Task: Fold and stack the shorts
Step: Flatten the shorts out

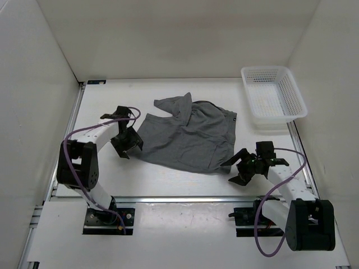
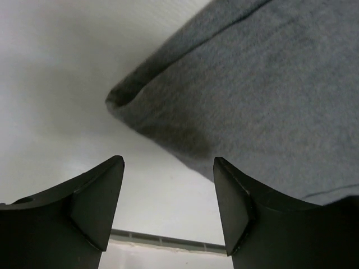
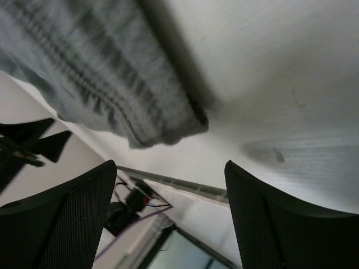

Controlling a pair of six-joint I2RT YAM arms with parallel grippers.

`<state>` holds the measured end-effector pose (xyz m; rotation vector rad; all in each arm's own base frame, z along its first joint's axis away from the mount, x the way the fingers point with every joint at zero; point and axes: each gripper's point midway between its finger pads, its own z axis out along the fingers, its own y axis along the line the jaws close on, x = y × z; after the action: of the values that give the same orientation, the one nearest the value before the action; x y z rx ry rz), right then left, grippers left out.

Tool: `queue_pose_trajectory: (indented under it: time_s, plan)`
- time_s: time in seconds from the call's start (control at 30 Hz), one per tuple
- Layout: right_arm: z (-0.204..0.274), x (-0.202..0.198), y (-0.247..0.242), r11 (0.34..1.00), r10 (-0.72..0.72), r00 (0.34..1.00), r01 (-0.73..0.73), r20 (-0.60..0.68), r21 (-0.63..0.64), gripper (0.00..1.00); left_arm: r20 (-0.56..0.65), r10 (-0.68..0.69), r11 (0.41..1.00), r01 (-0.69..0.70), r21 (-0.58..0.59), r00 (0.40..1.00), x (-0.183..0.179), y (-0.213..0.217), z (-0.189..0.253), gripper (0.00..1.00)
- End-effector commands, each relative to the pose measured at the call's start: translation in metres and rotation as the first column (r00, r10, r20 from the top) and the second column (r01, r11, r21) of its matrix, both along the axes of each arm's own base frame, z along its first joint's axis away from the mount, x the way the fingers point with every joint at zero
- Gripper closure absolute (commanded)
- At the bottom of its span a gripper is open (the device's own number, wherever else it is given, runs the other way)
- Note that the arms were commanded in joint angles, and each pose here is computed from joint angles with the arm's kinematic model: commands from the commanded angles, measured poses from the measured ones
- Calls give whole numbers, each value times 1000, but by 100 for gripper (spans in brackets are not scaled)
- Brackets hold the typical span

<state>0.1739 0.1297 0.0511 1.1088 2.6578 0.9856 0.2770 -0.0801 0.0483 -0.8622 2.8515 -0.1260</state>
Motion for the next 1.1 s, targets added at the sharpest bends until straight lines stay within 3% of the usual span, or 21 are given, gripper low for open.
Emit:
queue_pose_trajectory:
  time_s: [0.0, 0.1, 0.23, 0.27, 0.3, 0.33, 0.37, 0.43, 0.47, 0.5, 0.63, 0.7, 0.73, 0.77, 0.8, 0.83, 0.87, 0.9, 0.93, 1.0, 1.07]
  plan:
    - [4, 16, 12, 984, -98, 995, 98, -7, 149, 18, 38, 11, 1000, -10, -18, 999, 20, -7, -2, 26]
    - [-1, 21, 12, 979, -123, 992, 124, -15, 162, 20, 17, 15, 1000, -16, 12, 1000, 28, -4, -11, 40]
    - [-10, 30, 9, 978, -156, 988, 157, -22, 139, 26, -9, 17, 999, -17, 27, 1000, 37, -4, -22, 70]
    - [-16, 31, 7, 978, -162, 986, 165, -35, 126, 33, -32, 15, 1000, -15, 21, 999, 34, -5, -28, 83]
    - [-16, 38, 6, 978, -168, 986, 169, -21, 119, 37, -19, 15, 1000, -15, 18, 1000, 39, -6, -25, 90]
    - [-18, 43, 6, 978, -168, 985, 171, -36, 116, 44, -21, 4, 1000, -4, 8, 1000, 42, -8, -26, 90]
    - [-18, 48, 8, 984, -144, 989, 145, -16, 103, 59, -21, 4, 1000, -4, 8, 1000, 42, -8, -26, 90]
    - [-15, 63, 9, 989, -123, 992, 123, -6, 80, 76, 1, 4, 1000, -4, 4, 1000, 50, -10, -20, 90]
    - [-14, 69, 8, 991, -118, 993, 117, 1, 62, 93, 2, 4, 1000, -4, 5, 1000, 50, -6, -20, 90]
    - [-17, 71, 1, 993, -114, 993, 115, -5, 10, 100, 19, 11, 1000, -11, -10, 1000, 55, -6, -12, 90]
    - [21, 127, -13, 992, -90, 986, 101, 140, -76, 100, 145, 44, 998, -37, -51, 988, 92, 7, 44, 90]
    - [86, 192, -24, 990, -61, 939, 99, 337, -98, 100, 211, 58, 997, -44, -69, 976, 112, 13, 76, 90]
    - [87, 205, -23, 991, -32, 956, 68, 292, -114, 100, 230, 77, 995, -63, -71, 970, 118, 20, 94, 90]
    - [108, 225, -23, 990, -9, 945, 53, 327, -127, 100, 338, 77, 995, -50, -89, 938, 145, 21, 139, 90]
    - [179, 265, -23, 990, 10, 879, 59, 476, -130, 100, 381, 86, 994, -55, -94, 920, 155, 25, 163, 90]
    - [188, 276, -22, 989, 38, 879, 35, 474, -144, 100, 379, 102, 993, -68, -101, 920, 156, 31, 178, 90]
    - [214, 286, -21, 989, 50, 850, 30, 524, -142, 100, 496, 101, 992, -47, -120, 862, 171, 29, 230, 90]
    - [267, 295, -18, 988, 62, 776, 41, 628, -148, 100, 540, 110, 990, -44, -134, 835, 173, 32, 254, 90]
    - [284, 296, -20, 984, 86, 741, 43, 666, -174, 100, 585, 116, 989, -38, -143, 803, 177, 35, 275, 90]
    - [315, 286, -21, 975, 116, 685, 58, 719, -212, 100, 670, 119, 986, -8, -167, 733, 174, 35, 313, 90]
    - [310, 273, -17, 960, 183, 666, 38, 723, -278, 100, 703, 126, 985, -3, -174, 700, 159, 39, 328, 90]
